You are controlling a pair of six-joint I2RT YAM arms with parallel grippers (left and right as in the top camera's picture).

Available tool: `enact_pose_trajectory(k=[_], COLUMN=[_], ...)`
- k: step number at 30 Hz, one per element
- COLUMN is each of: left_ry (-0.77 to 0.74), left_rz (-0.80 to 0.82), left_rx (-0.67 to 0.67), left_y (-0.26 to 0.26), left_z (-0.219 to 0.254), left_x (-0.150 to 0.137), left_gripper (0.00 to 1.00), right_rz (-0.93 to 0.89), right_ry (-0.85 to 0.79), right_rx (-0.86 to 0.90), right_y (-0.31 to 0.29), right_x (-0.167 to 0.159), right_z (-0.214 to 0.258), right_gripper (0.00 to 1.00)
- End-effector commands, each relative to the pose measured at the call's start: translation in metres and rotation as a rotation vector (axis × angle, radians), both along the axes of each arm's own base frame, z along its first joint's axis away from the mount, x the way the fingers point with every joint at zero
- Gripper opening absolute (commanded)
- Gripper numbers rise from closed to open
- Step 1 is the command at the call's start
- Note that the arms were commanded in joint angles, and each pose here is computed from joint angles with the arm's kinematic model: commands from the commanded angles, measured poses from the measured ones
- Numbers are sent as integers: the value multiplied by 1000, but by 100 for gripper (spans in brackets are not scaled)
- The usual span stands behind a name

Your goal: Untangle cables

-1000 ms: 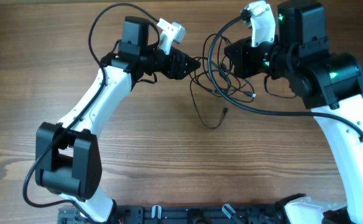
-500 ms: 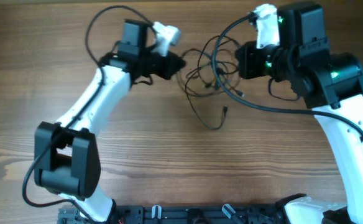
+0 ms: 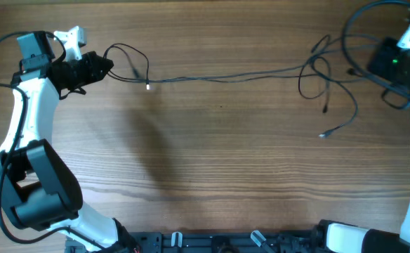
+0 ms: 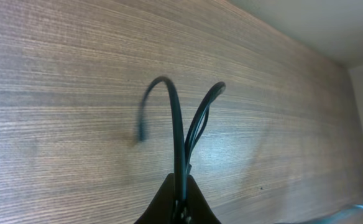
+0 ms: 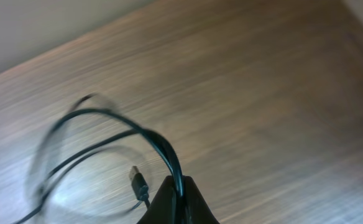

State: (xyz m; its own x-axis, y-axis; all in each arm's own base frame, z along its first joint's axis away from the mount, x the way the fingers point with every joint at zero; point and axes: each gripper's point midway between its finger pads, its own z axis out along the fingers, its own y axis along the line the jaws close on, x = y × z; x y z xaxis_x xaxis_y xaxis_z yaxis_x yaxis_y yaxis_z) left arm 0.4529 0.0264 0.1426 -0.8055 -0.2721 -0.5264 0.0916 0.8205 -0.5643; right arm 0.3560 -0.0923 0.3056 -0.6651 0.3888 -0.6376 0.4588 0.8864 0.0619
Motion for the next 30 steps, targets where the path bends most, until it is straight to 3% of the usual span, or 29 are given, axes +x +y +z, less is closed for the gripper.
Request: enact_pose_trajectory(k=[1,5,10,11,12,14,18,21,26,30], left_ry=[-37,-58,-55,-59,-64,-79,-111,-146,-280,-457], left_rz=[1,-15,-66,-79,-89,-111,-157,-197,-211,-166], left_rx=[-7,-1,-4,-3,-2,2,-2,-13,-50,-9], left_y=[1,-8,-32,-38,-43,-53,-79,-104,-135,-131], left_z=[17,31,38,41,43,51,69,89,160,225], left_x=[-1,-5,-11,-12,-12,-15,-21,-30,-61,-100], left_gripper=[5,5,5,5,5,5,6,6,9,17], right_rz=[-40,188,604,611,514,428,700,628,536,612], right_ry=[33,67,-33,-40,-28,12,55,128,318,397], right_rx=[31,144,145,118,106,84,82,132,229,291], right_y=[-17,35,159,168,159,147,173,171,176,210], right_x=[-2,25,61,62,63,61,49,46,55,54], right_z=[-11,-34,-26,-25,-27,-37,-44,-63,-152,-214], right_gripper=[4,4,4,13,67,100,100,100,100,100])
